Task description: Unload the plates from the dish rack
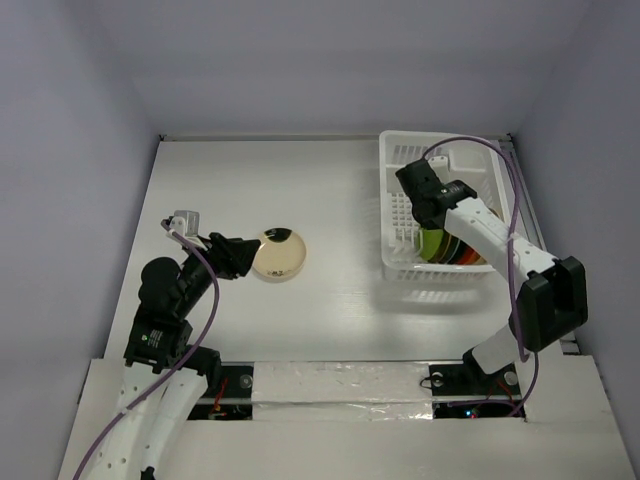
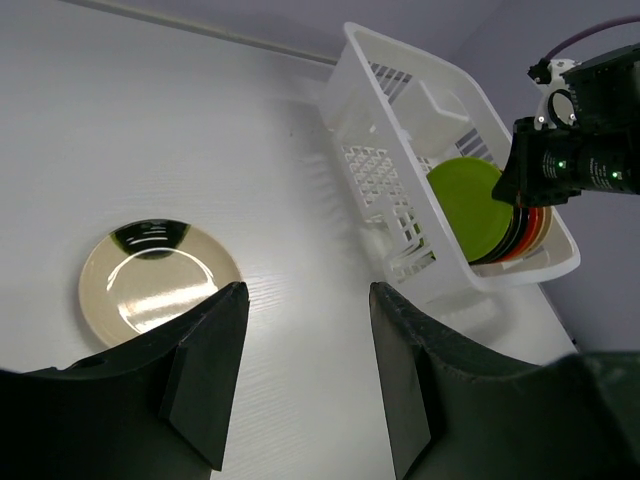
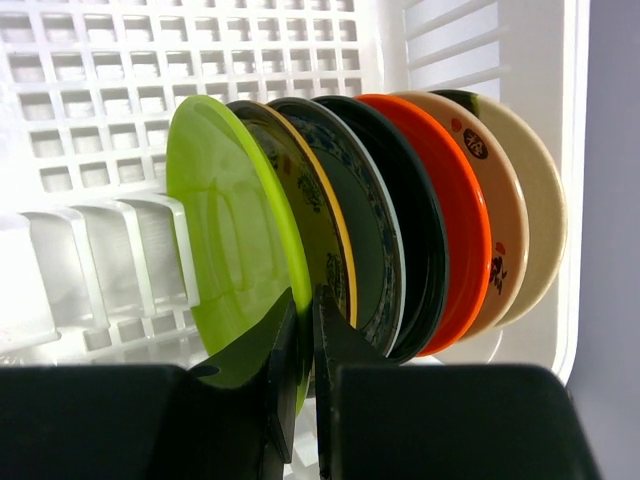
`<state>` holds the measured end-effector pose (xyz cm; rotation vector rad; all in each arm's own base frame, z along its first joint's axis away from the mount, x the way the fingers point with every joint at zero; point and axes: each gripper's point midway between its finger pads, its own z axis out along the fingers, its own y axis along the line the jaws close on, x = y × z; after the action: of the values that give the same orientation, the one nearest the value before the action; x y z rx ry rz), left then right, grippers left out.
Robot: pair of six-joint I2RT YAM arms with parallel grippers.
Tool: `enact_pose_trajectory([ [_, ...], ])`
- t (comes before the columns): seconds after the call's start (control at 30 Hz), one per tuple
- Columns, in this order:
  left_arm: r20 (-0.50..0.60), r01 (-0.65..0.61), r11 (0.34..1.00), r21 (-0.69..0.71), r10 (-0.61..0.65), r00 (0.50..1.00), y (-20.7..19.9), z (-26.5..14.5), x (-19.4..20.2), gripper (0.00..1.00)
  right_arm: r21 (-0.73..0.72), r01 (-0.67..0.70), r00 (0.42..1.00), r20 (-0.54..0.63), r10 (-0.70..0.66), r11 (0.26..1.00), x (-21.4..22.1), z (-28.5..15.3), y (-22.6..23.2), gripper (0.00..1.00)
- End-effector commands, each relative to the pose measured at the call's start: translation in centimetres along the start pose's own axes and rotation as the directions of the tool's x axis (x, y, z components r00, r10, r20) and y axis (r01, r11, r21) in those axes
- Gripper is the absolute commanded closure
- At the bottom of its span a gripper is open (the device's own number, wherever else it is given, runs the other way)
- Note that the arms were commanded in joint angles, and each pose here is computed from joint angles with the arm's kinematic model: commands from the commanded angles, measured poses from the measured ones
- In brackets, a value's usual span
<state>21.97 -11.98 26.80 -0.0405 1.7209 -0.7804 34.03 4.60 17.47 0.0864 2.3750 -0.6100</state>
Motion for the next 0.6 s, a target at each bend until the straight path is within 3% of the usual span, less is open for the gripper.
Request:
enact_pose_trajectory([
  [0.0,0.046,-0.015,0.999,0.036,0.013,0.999,-0.8,-0.1,-1.2,0.52,0.073,-0.007,0.997,0.077,0.001,0.997,-2.6,-1.5,-2.0,1.0],
  [0.3,0.04,-0.013,0.999,0.038,0.012,0.999,-0.8,0.1,-1.0,0.52,0.092,-0.019,0.99,0.142,0.006,0.996,-5.2,-3.6,-2.3,1.0],
  [0.47,0.036,-0.014,0.999,0.048,0.012,0.999,-0.9,0.1,-0.9,0.44,0.094,-0.006,0.986,0.164,-0.009,0.996,-6.4,-4.9,-2.5,1.0],
  [0.57,0.038,-0.017,0.999,0.05,0.015,0.999,-1.0,0.0,-1.0,0.43,0.09,-0.066,0.978,0.205,0.047,0.994,-7.2,-6.2,-3.1,1.0],
])
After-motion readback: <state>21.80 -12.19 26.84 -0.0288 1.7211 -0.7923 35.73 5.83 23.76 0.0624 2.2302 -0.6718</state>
